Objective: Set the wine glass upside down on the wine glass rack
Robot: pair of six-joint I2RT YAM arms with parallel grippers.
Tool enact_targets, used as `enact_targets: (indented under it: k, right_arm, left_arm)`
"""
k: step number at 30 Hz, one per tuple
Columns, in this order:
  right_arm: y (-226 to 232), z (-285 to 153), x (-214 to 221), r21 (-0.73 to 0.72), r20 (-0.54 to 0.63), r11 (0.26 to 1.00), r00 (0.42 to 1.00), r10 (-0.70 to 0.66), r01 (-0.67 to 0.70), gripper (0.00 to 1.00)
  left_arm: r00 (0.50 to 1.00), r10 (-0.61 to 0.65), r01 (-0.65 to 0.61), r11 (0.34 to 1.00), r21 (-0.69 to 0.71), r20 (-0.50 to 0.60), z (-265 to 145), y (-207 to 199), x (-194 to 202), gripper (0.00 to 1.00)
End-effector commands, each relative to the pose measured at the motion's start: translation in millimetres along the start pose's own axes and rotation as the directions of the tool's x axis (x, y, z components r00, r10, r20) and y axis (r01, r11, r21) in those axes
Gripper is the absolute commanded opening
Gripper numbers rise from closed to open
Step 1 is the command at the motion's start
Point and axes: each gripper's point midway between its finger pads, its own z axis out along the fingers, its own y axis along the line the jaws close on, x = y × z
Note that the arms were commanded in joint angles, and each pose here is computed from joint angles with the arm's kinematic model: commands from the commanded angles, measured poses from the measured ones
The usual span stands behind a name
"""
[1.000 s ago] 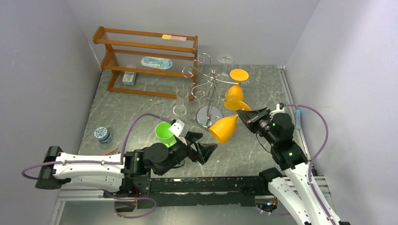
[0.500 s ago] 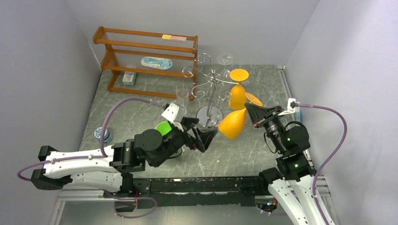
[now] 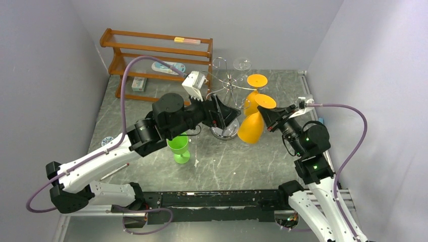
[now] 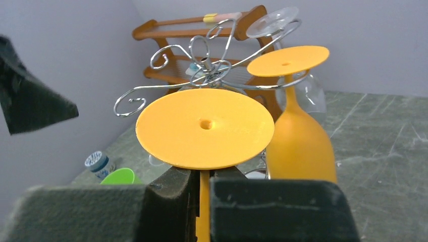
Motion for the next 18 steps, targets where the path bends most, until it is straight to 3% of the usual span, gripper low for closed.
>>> enact_targets:
  k: [1, 8, 18]
  right_arm:
    - [22.4, -3.1, -14.5, -0.124, 0.021, 0.984, 0.992, -0.124, 0.126, 0.00]
    - [37.8, -11.1, -13.1, -0.226, 0.025, 0.944, 0.970, -0.240, 0.239, 0.00]
    - [61.9, -26.8, -13.1, -0.356, 0.014, 0.888, 0.952, -0.306, 0.290, 0.00]
  left_arm:
    - [0.983, -0.134, 0.154, 0.975, 0.162, -0.128, -3.7, -37.4, -6.9, 0.95]
    - [0.905, -0.321, 0.385, 0.897, 0.218, -0.278, 13.7, -49.7, -2.4, 0.93]
    - [0.837, -0.375, 0.504, 0.811, 0.296, -0.398, 26.6, -69.2, 5.6, 0.75]
